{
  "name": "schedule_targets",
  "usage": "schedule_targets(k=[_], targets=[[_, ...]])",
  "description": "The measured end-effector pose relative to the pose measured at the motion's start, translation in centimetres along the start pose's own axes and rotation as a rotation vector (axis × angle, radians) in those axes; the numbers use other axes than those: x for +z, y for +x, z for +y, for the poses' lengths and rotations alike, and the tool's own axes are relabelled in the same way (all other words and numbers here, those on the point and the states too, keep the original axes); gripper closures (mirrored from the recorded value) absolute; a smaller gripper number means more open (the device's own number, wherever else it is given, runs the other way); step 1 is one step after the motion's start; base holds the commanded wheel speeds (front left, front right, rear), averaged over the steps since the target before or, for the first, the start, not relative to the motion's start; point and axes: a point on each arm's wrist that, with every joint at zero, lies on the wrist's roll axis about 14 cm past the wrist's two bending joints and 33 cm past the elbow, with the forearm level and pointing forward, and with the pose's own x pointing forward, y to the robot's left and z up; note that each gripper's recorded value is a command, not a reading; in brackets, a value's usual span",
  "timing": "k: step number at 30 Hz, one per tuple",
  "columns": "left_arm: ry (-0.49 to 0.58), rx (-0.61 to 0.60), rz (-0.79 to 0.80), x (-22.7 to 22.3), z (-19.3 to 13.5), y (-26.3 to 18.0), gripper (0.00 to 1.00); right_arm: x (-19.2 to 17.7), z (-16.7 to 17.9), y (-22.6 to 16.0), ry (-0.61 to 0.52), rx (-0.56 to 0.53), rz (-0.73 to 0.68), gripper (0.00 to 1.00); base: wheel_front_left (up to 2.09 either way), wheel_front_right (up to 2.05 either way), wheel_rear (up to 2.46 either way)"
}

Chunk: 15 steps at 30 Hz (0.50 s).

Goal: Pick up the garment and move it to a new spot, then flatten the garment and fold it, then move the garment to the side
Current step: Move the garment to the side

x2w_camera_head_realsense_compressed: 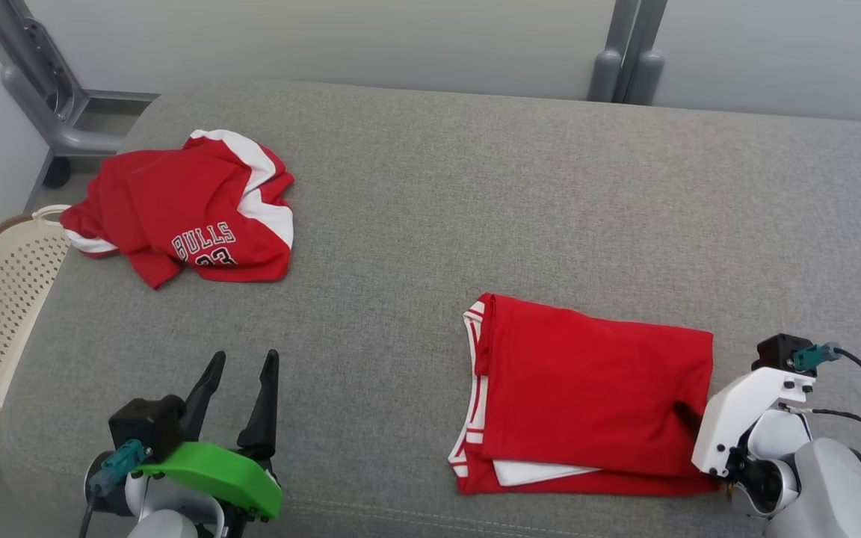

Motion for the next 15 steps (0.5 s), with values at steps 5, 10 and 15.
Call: schedule_targets(k=[5,10,15], targets=[[0.003,0.008,0.002,0.0,0.2,0.0,0.00,0.4,0.3,0.6,-0.018,-0.002,-0.007,1.00,0.00,0.00,0.00],[0.005,0.000,-0.005,0.2,-0.2,0.3,0.00,1.2,0.2,0.4,-0.052,-0.018,-0.039,1.00,0.00,0.00,0.00],[0.009,-0.029,-0.014,0.5,-1.2,1.0,0.00,3.2,-0.6,-0.3,-0.099,-0.064,-0.089,1.00,0.00,0.00,0.00]])
